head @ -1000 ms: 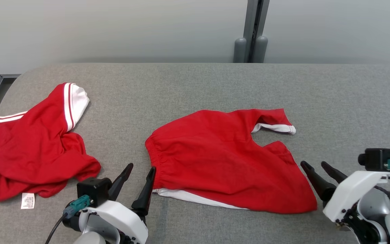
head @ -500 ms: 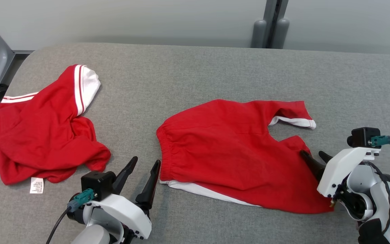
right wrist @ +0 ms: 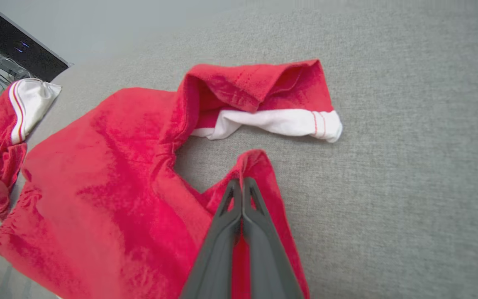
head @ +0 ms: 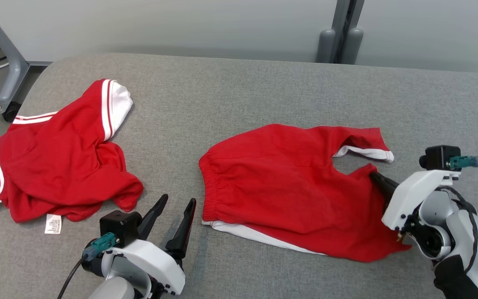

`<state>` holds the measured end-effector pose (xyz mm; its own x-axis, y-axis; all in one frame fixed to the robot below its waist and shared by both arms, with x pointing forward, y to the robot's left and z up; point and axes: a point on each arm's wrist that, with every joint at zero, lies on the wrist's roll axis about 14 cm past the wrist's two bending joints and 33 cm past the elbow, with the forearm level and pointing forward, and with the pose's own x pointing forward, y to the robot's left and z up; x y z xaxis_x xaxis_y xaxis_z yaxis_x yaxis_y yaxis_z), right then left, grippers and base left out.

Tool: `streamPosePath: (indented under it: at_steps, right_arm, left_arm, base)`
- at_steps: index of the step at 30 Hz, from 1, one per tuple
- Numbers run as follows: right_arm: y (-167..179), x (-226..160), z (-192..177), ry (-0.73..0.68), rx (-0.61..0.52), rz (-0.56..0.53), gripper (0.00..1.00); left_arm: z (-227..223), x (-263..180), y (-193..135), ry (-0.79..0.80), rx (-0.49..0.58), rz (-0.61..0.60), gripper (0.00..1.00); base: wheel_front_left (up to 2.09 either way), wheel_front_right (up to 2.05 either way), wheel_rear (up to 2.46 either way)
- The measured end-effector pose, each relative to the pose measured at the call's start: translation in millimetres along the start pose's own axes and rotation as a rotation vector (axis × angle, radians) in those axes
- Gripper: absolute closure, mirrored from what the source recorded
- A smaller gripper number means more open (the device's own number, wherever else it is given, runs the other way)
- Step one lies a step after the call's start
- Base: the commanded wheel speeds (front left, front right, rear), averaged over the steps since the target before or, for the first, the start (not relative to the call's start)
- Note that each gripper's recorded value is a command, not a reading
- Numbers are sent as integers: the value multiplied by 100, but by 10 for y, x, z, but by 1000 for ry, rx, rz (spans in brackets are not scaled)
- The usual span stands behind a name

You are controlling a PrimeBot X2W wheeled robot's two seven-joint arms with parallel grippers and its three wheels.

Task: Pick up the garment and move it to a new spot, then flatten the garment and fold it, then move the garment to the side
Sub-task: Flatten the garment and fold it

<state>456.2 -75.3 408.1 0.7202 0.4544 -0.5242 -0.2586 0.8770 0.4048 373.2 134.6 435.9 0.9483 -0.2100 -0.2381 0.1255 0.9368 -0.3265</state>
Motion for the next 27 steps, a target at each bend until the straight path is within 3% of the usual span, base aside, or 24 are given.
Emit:
streamPosePath:
  at_steps: [10,18,19,20,21,27]
  right_arm:
    - [80,256,360,-47,17,34,100]
    - [70,508,439,-35,45,18,100]
    - [83,515,422,-30,49,17,76]
    - [98,514,412,-30,48,16,31]
    - [117,508,416,-36,49,17,0]
    - [163,381,540,-110,43,23,0]
  left_arm:
    - [-6,67,39,4,-4,9,0]
    - [-19,79,119,2,-11,35,0]
    - [-17,72,120,0,-11,36,0]
    - [-11,65,120,-2,-10,37,0]
    - [-3,58,121,-5,-9,37,0]
    - [45,31,87,-22,-2,28,0]
  base:
    - [0,0,0]
    - [0,0,0]
    - [0,0,0]
    - [0,0,0]
    - [0,0,0]
    - [0,0,0]
